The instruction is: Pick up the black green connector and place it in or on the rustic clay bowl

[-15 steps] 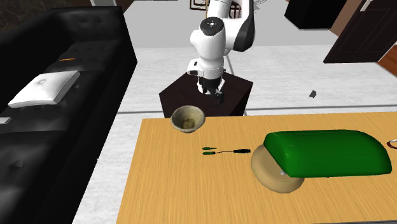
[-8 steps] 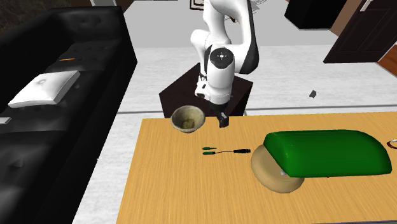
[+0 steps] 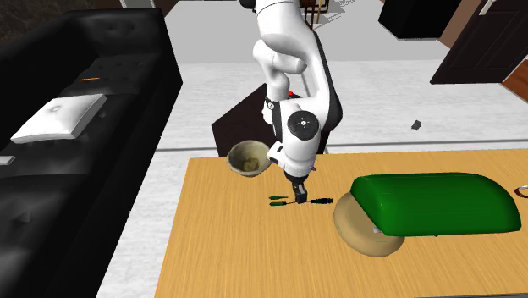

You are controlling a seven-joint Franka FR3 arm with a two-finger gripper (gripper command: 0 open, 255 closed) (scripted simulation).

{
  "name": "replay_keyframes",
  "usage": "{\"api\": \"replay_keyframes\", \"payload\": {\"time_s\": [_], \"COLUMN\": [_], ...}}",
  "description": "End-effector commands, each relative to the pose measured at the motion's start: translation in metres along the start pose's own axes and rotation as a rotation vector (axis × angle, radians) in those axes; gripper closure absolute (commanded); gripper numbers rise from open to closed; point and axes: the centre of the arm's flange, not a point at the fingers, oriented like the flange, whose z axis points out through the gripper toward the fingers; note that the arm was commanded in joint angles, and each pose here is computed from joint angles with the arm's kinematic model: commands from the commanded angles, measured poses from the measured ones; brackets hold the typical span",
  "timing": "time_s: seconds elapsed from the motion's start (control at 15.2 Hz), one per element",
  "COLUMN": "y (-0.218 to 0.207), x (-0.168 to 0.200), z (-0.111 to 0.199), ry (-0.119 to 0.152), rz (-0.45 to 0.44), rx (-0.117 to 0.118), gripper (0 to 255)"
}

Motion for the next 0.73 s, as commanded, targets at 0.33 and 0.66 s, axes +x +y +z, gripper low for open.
{"api": "replay_keyframes", "payload": {"time_s": [0.33, 0.66], "y": [-0.029, -0.029], "x": [0.004, 0.004], "z": [0.047, 0.066], "ry": [0.000, 0.000], "rz": [0.070, 0.070], "rx": [-0.001, -0.001], "gripper": [0, 0]}}
